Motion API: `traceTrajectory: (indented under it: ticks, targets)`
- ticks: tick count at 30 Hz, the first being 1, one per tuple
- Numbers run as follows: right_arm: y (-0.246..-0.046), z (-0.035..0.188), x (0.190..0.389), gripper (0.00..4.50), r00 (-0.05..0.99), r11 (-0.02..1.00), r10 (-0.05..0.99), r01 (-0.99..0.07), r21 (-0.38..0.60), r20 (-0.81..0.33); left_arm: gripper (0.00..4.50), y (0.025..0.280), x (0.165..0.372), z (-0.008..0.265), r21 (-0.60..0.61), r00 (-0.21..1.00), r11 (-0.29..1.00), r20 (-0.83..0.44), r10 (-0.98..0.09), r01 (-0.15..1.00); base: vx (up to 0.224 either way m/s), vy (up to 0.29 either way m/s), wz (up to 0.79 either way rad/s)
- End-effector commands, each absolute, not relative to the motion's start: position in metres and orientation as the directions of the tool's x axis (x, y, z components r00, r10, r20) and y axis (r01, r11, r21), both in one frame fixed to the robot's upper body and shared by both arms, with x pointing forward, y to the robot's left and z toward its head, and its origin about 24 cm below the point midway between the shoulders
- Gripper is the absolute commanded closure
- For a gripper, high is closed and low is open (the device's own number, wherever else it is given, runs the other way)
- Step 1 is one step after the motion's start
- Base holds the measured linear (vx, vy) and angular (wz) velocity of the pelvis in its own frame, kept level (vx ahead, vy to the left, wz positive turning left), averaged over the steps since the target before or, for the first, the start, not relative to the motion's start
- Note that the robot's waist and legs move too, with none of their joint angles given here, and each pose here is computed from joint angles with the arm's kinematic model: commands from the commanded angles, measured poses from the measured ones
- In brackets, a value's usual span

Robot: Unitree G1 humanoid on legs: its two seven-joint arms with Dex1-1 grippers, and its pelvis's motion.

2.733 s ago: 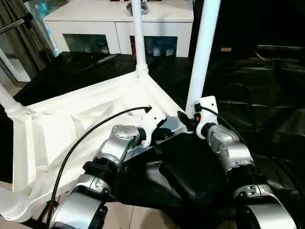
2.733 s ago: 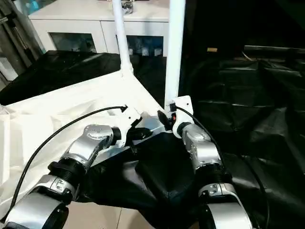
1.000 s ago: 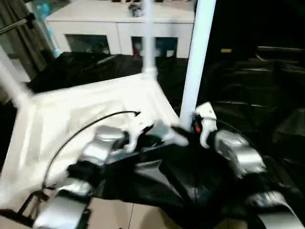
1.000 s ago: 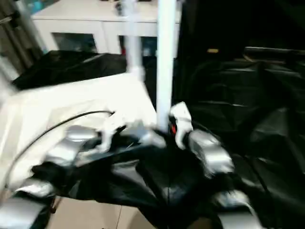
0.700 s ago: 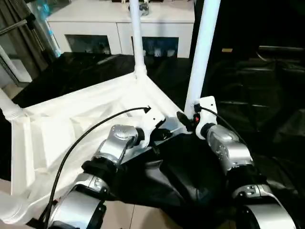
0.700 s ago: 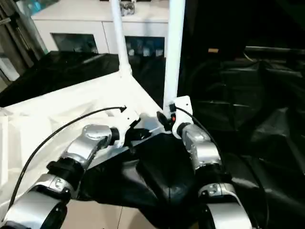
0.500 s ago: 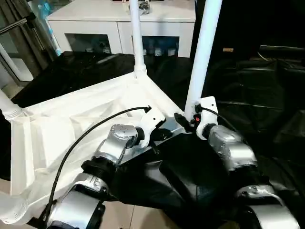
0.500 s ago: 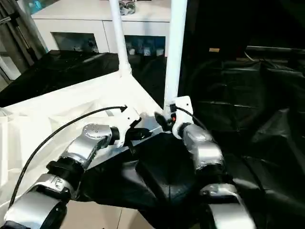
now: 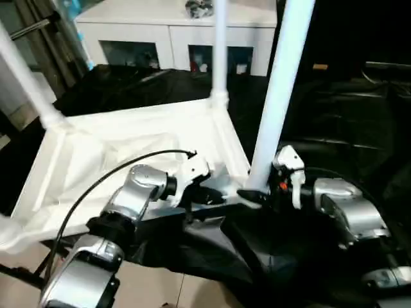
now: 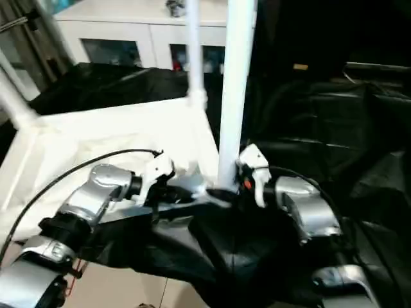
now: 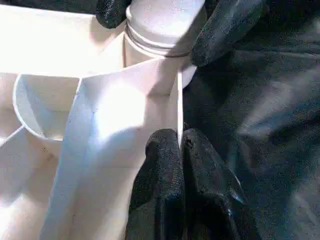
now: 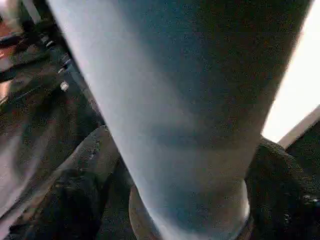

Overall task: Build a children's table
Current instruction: Rotate leg to tighten

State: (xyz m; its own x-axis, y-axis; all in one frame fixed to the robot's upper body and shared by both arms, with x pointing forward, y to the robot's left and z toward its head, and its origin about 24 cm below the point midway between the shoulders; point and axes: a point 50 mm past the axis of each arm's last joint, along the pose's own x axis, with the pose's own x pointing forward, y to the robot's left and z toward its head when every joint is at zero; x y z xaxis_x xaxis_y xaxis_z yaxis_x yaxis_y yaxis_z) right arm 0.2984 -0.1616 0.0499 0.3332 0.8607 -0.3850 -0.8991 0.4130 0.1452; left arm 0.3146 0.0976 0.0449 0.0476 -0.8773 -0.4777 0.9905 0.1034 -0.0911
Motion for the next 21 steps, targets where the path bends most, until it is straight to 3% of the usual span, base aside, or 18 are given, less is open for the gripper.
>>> traceTrajectory:
  ticks: [1,12,17,18,20,21]
  targets:
    - [-0.13,0.04,0.283,1.11,0.137,0.235,0.913,-0.946,0.221,-0.385,4.5,0.077,0.309,0.051,-0.077,-0.032,0.003,-0.445,-0.895,0.997,0.0,0.0,0.0]
    - [-0.125,0.037,0.278,1.91,0.136,0.239,0.916,-0.941,0.241,-0.376,4.5,0.075,0.307,0.05,-0.094,-0.048,-0.008,-0.432,-0.901,0.996,0.0,0.0,0.0]
    - [-0.124,0.028,0.304,1.94,0.448,0.538,0.81,-0.824,0.176,-0.378,4.5,0.065,0.318,0.052,-0.068,0.086,0.123,-0.401,-0.912,0.99,0.0,0.0,0.0]
    - [-0.124,0.028,0.305,1.95,0.451,0.541,0.809,-0.823,0.176,-0.378,4.5,0.065,0.318,0.052,-0.067,0.087,0.124,-0.401,-0.912,0.99,0.0,0.0,0.0]
    - [-0.124,0.024,0.316,1.96,0.567,0.659,0.731,-0.73,0.179,-0.379,4.5,0.059,0.325,0.052,-0.042,0.18,0.214,-0.4,-0.899,0.976,0.0,0.0,0.0]
    - [-0.124,0.024,0.317,1.96,0.579,0.671,0.721,-0.72,0.178,-0.379,4.5,0.058,0.325,0.052,-0.04,0.189,0.223,-0.4,-0.897,0.974,0.0,0.0,0.0]
